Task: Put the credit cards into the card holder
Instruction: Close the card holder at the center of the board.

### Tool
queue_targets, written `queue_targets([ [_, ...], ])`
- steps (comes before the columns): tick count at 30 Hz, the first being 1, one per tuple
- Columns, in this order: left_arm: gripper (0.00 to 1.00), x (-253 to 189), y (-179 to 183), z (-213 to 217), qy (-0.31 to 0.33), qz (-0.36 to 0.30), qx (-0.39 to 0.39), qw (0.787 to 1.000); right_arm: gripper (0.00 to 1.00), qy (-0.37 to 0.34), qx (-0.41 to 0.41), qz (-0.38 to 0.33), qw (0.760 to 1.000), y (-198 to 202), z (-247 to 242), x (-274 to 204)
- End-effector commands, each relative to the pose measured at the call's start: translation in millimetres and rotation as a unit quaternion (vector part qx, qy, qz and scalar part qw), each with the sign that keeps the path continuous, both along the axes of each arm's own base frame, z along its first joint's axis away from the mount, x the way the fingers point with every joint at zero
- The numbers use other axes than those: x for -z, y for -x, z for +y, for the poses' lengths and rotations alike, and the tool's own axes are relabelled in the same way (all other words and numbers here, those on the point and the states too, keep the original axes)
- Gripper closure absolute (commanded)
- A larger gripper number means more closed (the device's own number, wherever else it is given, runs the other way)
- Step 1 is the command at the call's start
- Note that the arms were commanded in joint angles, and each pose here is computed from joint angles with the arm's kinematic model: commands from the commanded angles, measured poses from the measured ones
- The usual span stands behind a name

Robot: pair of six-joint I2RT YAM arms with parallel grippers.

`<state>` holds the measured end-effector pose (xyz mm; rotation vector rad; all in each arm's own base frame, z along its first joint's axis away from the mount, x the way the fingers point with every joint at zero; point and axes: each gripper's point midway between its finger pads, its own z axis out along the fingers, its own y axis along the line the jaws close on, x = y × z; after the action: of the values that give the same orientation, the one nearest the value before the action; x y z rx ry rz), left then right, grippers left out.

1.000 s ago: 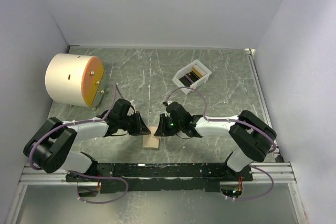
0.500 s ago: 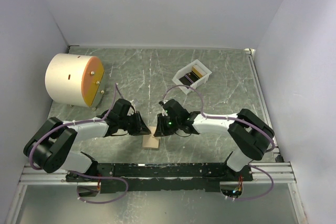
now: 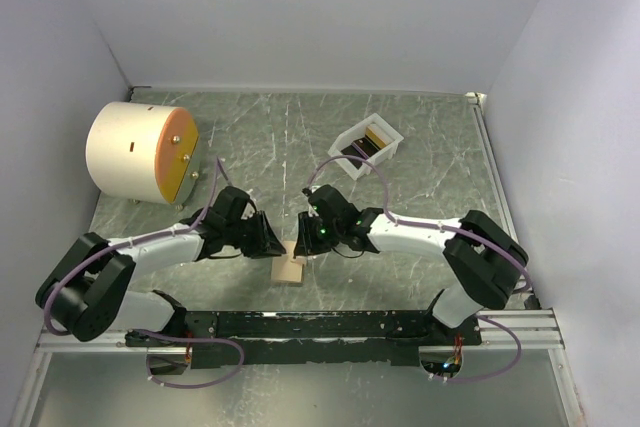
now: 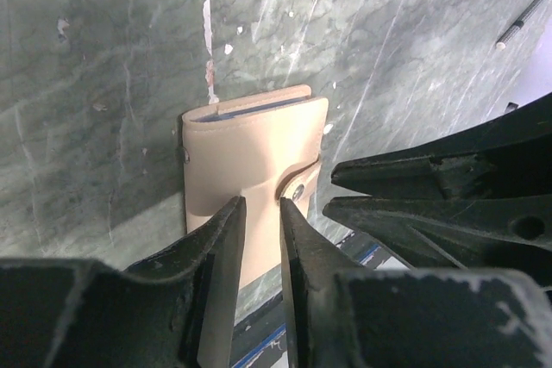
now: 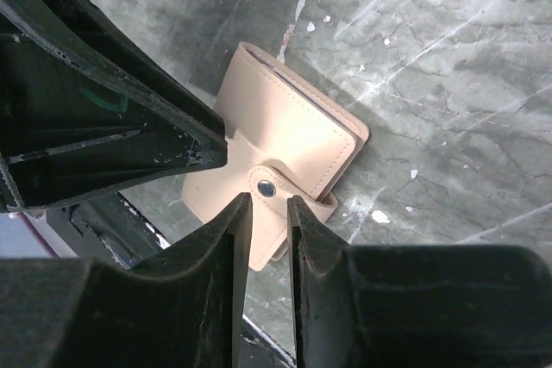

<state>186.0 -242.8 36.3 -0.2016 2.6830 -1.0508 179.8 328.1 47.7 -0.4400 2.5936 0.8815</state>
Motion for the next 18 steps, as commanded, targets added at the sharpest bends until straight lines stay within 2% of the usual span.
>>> queue_targets([
  [1, 0.67, -0.7, 6.1, 2.0, 0.003, -0.004, 0.002, 1.000, 0.76, -0.008, 0.006, -0.025, 1.000, -7.6, 0.5, -13.0],
  [8, 0.70, 16.3, 6.9, 3.5, -0.015, 0.005, 0.011, 1.000, 0.75, 0.019, 0.000, -0.038, 0.999, -15.6, -0.7, -11.8],
  [18, 0.73, 35.5, 9.9, 14.3, -0.056, 0.026, 0.001, 0.998, 0.75, 0.021, -0.012, -0.029, 0.999, -15.4, 5.4, -5.3],
])
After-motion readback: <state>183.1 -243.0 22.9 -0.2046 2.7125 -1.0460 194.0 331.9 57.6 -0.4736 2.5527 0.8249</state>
